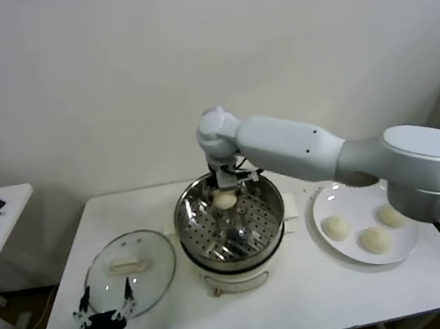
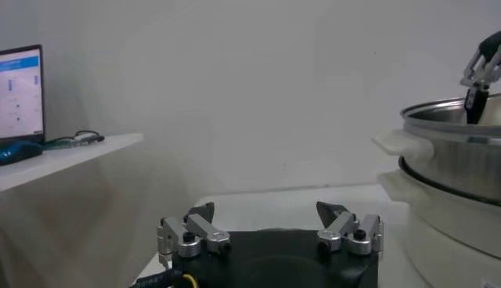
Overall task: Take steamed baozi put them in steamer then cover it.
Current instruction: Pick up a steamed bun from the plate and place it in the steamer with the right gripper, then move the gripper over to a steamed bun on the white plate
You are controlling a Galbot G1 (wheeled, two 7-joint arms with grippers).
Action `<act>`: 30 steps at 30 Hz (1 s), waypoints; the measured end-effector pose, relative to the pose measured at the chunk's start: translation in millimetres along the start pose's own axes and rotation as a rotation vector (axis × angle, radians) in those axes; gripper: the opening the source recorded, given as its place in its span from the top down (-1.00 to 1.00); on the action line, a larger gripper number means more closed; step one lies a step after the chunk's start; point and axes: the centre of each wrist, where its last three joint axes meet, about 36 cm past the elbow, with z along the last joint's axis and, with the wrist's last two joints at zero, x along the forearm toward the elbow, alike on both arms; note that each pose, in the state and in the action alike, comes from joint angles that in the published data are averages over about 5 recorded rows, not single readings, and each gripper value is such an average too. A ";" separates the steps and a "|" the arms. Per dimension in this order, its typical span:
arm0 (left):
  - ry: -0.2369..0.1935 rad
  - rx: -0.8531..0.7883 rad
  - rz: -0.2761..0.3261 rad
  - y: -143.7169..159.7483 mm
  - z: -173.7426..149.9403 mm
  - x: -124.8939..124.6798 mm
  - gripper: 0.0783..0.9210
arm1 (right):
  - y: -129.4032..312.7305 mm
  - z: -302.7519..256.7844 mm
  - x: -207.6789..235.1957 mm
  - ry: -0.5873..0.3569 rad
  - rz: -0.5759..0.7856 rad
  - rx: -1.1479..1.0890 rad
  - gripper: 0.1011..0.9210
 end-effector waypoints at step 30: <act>0.003 -0.006 -0.009 2.4 -3.0 0.6 -0.77 | 70.6 14.5 65.8 -0.005 0.063 -0.181 -0.76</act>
